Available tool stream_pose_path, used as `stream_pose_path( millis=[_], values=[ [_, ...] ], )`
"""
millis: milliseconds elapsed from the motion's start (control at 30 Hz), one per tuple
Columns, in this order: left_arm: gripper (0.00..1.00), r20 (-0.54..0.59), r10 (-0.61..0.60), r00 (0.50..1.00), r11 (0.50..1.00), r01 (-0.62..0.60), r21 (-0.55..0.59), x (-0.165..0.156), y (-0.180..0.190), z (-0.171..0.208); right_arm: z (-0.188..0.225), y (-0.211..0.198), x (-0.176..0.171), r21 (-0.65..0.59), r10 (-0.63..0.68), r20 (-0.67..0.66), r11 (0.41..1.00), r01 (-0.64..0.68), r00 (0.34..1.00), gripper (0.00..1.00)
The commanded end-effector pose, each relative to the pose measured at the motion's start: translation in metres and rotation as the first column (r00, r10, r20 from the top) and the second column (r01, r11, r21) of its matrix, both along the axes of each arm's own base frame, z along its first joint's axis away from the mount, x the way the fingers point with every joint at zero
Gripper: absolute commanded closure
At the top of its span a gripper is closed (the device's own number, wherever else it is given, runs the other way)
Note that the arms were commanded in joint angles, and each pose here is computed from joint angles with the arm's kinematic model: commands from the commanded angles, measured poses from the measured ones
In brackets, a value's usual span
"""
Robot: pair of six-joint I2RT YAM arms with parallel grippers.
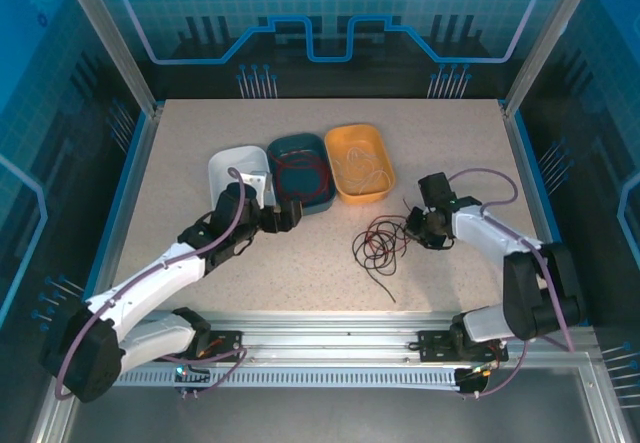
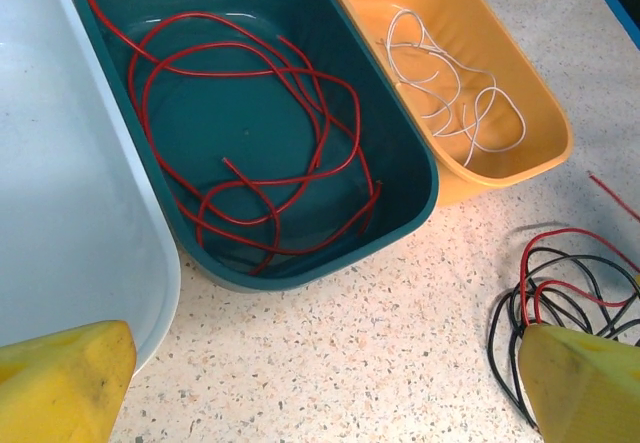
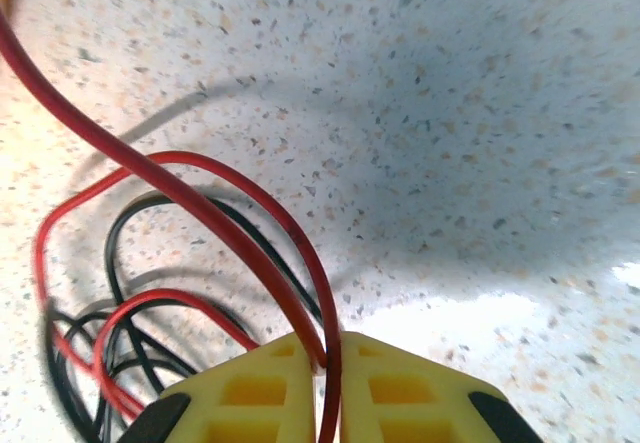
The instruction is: Untangle the cables
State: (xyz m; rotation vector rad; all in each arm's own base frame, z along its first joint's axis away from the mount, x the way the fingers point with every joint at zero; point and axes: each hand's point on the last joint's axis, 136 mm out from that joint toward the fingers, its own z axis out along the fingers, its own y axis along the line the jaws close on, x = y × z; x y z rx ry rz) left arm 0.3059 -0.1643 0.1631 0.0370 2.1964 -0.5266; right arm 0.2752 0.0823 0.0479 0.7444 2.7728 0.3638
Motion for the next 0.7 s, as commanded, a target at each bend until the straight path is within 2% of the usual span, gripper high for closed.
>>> stream_pose_path(
  millis=[0, 333, 667],
  values=[
    [0.01, 0.057, -0.002, 0.998, 1.0, 0.004, -0.03, 0.0, -0.002, 0.014, 0.028, -0.006, -0.003, -0.042, 0.021, 0.05, 0.999, -0.019, 0.999, 0.9],
    [0.01, 0.125, -0.126, 0.984, 0.989, 0.135, -0.06, -0.004, -0.026, 0.03, 0.103, -0.015, -0.009, -0.062, 0.052, 0.27, 0.997, -0.037, 0.962, 0.95],
    [0.01, 0.17, -0.23, 0.958, 0.968, 0.243, -0.06, -0.009, -0.047, 0.045, 0.159, -0.001, -0.007, -0.033, 0.133, 0.411, 0.991, -0.131, 0.902, 0.96]
  ],
)
